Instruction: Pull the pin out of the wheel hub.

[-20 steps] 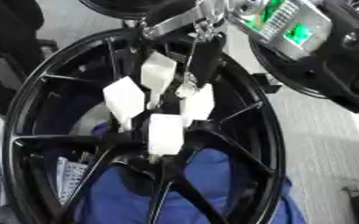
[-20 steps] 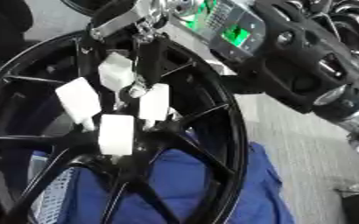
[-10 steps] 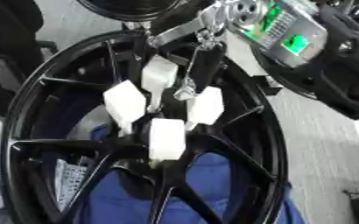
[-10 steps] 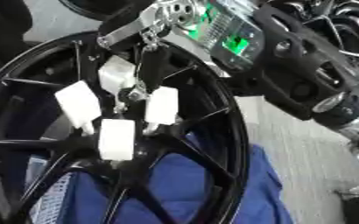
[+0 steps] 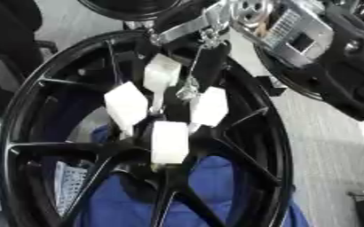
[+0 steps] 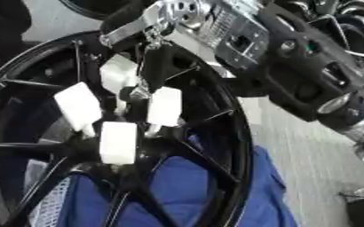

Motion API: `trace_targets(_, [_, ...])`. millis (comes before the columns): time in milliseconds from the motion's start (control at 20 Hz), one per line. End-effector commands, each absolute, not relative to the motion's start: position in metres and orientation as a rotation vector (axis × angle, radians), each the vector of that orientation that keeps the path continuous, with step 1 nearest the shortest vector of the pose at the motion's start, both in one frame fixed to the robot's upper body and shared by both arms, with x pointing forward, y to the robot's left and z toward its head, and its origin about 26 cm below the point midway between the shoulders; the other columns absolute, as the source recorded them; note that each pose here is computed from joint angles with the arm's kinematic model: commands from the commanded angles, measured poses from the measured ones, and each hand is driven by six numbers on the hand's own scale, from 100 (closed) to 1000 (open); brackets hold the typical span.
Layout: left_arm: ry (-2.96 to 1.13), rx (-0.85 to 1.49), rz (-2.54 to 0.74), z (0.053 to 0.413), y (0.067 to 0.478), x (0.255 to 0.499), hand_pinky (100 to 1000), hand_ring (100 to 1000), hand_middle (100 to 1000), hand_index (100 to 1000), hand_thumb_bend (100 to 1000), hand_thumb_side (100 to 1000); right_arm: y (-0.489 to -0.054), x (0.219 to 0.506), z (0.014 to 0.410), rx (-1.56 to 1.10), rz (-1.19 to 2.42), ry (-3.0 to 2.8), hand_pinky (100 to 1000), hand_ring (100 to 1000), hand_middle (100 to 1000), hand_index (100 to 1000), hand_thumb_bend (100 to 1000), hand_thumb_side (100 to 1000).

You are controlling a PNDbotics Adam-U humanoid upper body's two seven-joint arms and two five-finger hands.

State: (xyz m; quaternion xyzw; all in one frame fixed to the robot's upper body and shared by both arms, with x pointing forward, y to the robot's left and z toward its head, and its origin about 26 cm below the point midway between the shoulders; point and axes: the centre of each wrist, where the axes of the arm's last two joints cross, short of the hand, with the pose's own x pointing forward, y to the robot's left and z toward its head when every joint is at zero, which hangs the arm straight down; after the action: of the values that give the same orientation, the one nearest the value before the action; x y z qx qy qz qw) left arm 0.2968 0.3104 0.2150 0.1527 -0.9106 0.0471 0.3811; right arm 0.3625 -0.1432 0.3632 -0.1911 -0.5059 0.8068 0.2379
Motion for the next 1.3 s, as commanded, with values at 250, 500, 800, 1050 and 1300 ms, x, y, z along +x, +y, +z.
trace_targets(250, [-2.349, 0.398, 0.111, 0.221, 0.310, 0.294, 781, 612, 610, 809, 113, 467, -0.159, 0.370, 0.369, -0.617, 2.194, -1.340, 935, 867, 809, 858, 349, 100])
trace_targets(500, [-2.348, 0.398, 0.111, 0.221, 0.311, 0.294, 782, 612, 611, 809, 114, 468, -0.162, 0.375, 0.368, -0.626, 2.192, -1.325, 937, 872, 820, 862, 347, 100])
trace_targets(800, [-2.348, 0.397, 0.113, 0.221, 0.311, 0.294, 782, 612, 610, 809, 113, 470, -0.165, 0.379, 0.366, -0.624, 2.187, -1.319, 935, 873, 813, 855, 352, 100])
trace_targets(1050, [-2.346, 0.396, 0.115, 0.220, 0.311, 0.294, 782, 612, 611, 809, 112, 474, -0.164, 0.377, 0.369, -0.597, 2.182, -1.340, 918, 825, 652, 766, 343, 100])
trace_targets(1300, [-2.342, 0.399, 0.115, 0.220, 0.311, 0.294, 783, 612, 611, 809, 111, 479, -0.161, 0.372, 0.376, -0.551, 2.132, -1.412, 900, 786, 531, 679, 230, 100])
